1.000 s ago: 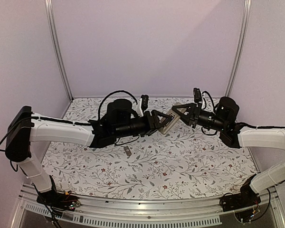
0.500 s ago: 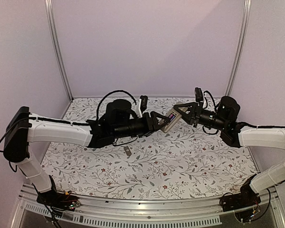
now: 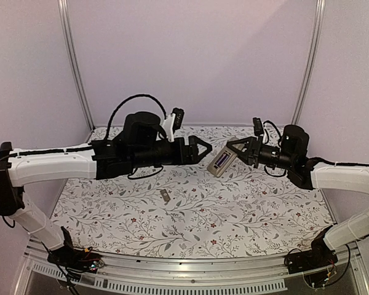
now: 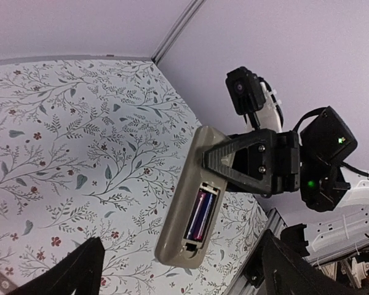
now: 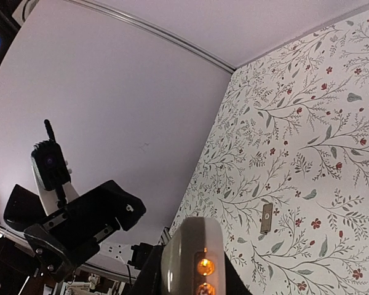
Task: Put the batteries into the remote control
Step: Press the battery in the battery compartment, then place the remote control without the battery cover at the center of the board.
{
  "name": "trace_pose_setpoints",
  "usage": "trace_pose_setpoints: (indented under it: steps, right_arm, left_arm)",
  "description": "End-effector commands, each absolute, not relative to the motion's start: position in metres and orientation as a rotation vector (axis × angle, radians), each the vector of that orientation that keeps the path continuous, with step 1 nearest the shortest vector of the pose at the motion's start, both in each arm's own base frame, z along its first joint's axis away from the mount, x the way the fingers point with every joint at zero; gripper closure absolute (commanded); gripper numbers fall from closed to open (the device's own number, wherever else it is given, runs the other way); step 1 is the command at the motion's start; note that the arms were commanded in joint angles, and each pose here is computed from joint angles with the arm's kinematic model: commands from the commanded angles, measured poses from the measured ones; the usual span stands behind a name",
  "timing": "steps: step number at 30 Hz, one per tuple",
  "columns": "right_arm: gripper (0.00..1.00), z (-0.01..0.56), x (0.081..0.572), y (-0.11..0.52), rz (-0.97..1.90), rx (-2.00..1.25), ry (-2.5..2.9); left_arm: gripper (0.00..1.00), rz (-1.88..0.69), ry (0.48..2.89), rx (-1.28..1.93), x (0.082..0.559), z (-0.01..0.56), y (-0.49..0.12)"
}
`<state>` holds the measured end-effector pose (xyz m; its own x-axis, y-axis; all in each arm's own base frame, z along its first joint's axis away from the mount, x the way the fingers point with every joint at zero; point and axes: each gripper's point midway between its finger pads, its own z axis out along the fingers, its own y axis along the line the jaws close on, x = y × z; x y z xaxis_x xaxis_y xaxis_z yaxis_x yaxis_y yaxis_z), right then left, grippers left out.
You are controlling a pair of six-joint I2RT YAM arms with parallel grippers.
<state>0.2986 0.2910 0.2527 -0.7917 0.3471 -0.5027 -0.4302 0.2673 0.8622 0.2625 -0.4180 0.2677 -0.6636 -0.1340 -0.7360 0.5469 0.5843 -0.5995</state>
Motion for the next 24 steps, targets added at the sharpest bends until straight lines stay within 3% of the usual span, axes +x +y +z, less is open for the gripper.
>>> trace_pose_setpoints:
  steps: [1,9,24]
  right_arm:
    - [1.00,0.233,0.300,0.277,1.493,-0.085,1.974]
    - [1.00,0.204,0.291,0.274,1.438,-0.146,2.095]
    - [0.95,0.142,0.292,0.336,1.482,-0.263,2.185]
  left_arm:
    - [0.09,-0.883,2.039,0.353,0.271,0.276,-0.372]
    - [0.16,-0.582,2.355,0.438,0.263,0.172,-0.315]
    - [0.13,-0.648,2.433,0.380,0.264,0.124,-0.313]
